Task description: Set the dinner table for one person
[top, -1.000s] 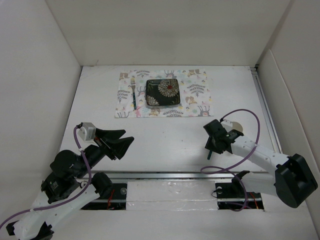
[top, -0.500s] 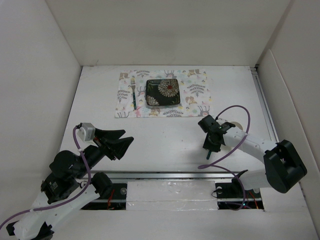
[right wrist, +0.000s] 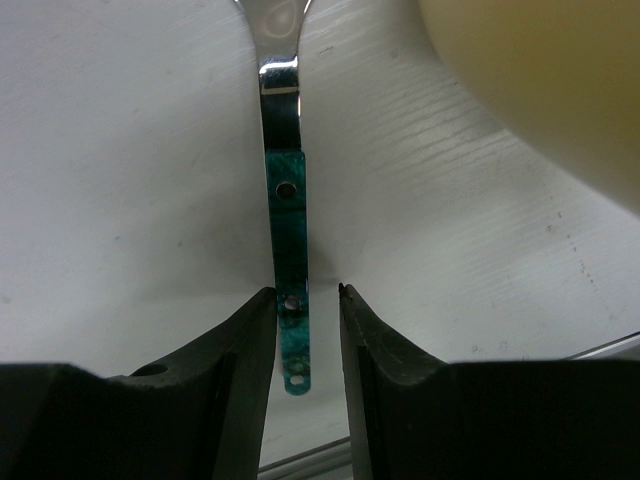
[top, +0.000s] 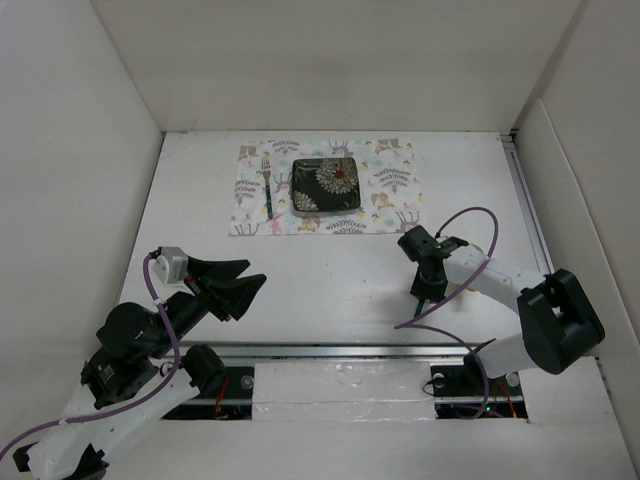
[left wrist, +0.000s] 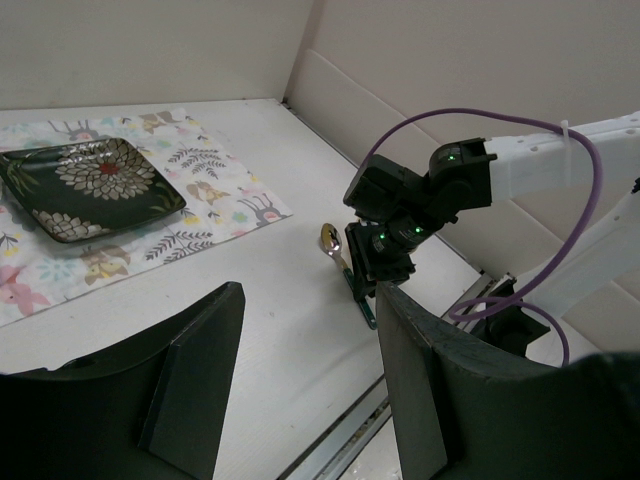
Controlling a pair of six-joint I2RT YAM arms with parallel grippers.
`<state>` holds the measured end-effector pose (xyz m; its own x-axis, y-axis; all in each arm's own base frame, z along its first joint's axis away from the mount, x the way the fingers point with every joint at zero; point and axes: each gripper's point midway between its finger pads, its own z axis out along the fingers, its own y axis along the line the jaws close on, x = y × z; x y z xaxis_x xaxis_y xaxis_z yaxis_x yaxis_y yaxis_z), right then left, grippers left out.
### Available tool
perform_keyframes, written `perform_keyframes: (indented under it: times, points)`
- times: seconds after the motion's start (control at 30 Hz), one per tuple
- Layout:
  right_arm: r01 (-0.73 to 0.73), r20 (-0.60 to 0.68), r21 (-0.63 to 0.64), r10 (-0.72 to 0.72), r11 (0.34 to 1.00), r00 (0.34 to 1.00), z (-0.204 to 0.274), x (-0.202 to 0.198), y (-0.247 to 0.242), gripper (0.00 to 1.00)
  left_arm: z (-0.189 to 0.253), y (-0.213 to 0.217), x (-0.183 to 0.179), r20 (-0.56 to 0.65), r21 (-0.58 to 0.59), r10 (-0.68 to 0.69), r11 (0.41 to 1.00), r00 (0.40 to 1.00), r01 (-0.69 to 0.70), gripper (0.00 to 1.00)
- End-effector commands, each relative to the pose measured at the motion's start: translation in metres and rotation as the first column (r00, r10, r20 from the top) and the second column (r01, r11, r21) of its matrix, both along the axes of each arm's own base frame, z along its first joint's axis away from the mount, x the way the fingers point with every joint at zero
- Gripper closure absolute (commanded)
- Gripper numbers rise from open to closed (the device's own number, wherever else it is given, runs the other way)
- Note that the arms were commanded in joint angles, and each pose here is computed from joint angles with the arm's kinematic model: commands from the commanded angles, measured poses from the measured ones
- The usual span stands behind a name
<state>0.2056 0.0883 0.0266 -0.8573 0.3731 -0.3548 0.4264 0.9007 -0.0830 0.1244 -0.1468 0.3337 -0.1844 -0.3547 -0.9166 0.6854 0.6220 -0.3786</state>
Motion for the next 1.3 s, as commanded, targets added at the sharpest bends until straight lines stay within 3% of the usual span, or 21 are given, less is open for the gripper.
perform_keyframes:
  times: [0.0,0.27,0.47,0.6,0.8,0.87,0.93,1.0,1.03,1.13,1.2,1.23,1.27]
  points:
    - [-0.004,0.03,-0.036,0.005,0.999,1.0,0.003,0.017,-0.01,0.63,0.013,0.001,-0.004,0.052,-0.039,-0.012,0.999,0.999,0.014,0.49]
    - [-0.045,0.085,-0.017,0.046,0.999,0.995,0.007,0.052,-0.027,0.64,0.009,-0.006,-0.005,0.044,-0.021,-0.043,0.999,0.998,0.044,0.49]
    - [-0.14,0.067,0.021,0.138,0.99,0.988,0.003,0.061,-0.014,0.79,0.009,-0.006,-0.002,0.039,-0.019,-0.029,0.999,0.999,0.03,0.49]
    - [-0.196,0.074,0.039,0.193,0.98,0.978,-0.001,0.056,0.004,0.98,0.007,-0.007,0.0,0.034,-0.011,-0.029,1.0,0.999,0.03,0.48]
    - [-0.239,0.189,0.028,0.229,0.971,0.955,0.031,0.061,0.023,1.0,0.001,-0.005,0.01,0.008,0.002,0.02,1.0,1.0,-0.02,0.47]
    - [-0.269,0.243,0.01,0.259,0.963,0.935,0.055,0.075,0.026,1.0,-0.001,-0.005,0.013,-0.004,0.01,0.037,0.999,0.999,-0.037,0.46]
    - [-0.338,0.341,-0.041,0.331,0.94,0.88,0.098,0.113,0.029,1.0,-0.004,-0.002,0.019,-0.02,0.016,0.074,0.997,0.997,-0.074,0.45]
    - [-0.345,0.345,-0.052,0.342,0.937,0.874,0.1,0.127,0.03,1.0,-0.004,-0.001,0.02,-0.023,0.014,0.083,0.996,0.996,-0.083,0.44]
    - [-0.399,0.387,-0.051,0.386,0.916,0.837,0.12,0.147,0.04,1.0,-0.004,0.001,0.023,-0.027,0.014,0.102,0.995,0.994,-0.102,0.43]
    - [-0.452,0.38,-0.067,0.442,0.889,0.813,0.115,0.188,0.048,1.0,-0.009,0.003,0.03,-0.046,0.03,0.139,0.99,0.989,-0.138,0.41]
    - [-0.458,0.433,-0.073,0.441,0.886,0.786,0.138,0.222,0.057,1.0,-0.015,0.002,0.034,-0.061,0.049,0.154,0.987,0.986,-0.151,0.41]
    - [-0.488,0.401,-0.068,0.472,0.87,0.785,0.12,0.234,0.065,1.0,-0.019,0.0,0.037,-0.073,0.064,0.162,0.985,0.984,-0.157,0.41]
    - [-0.484,0.446,-0.067,0.46,0.872,0.768,0.138,0.256,0.07,1.0,-0.021,0.0,0.039,-0.08,0.072,0.168,0.984,0.982,-0.163,0.41]
